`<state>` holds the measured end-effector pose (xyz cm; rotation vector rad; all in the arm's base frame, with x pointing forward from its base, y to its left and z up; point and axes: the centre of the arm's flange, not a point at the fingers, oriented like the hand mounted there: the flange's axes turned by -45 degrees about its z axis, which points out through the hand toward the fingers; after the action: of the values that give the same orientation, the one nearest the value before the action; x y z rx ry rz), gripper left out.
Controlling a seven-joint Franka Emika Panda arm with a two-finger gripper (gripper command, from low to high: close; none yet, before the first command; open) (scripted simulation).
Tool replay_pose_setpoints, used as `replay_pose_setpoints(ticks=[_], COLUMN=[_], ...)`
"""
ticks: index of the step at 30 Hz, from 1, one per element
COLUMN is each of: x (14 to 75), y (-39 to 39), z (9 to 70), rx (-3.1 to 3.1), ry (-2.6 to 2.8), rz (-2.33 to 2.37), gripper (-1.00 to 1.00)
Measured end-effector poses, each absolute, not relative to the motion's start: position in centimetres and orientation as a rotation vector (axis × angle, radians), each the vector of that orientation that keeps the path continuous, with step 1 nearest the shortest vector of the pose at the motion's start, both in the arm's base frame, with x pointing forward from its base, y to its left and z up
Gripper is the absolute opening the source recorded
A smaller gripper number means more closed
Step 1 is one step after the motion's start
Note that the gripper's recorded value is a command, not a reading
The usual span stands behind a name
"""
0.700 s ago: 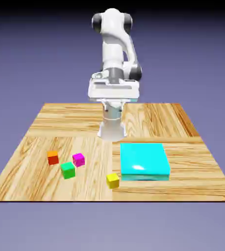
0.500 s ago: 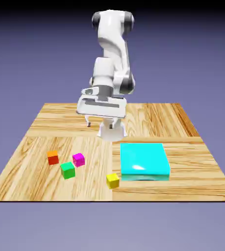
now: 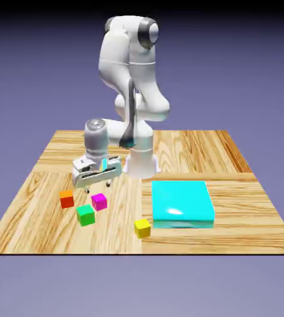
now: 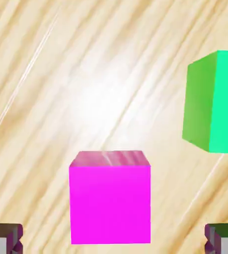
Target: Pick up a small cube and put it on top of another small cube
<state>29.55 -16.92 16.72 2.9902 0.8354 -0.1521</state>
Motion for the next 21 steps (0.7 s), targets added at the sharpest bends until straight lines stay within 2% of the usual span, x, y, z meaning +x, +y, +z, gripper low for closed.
replay_pose_setpoints(ticks=[5, 6, 18, 21], x=[29.1, 29.1, 29.5, 32.5], y=[-16.9, -16.9, -16.7, -17.9], z=[12.5, 12.2, 19.2, 20.8], rx=[2.996, 2.997, 2.997, 2.935], ry=[0.839, 0.839, 0.837, 1.011], rz=[-0.148, -0.147, -0.147, -0.147], gripper=[0.00, -1.00, -1.00, -1.00])
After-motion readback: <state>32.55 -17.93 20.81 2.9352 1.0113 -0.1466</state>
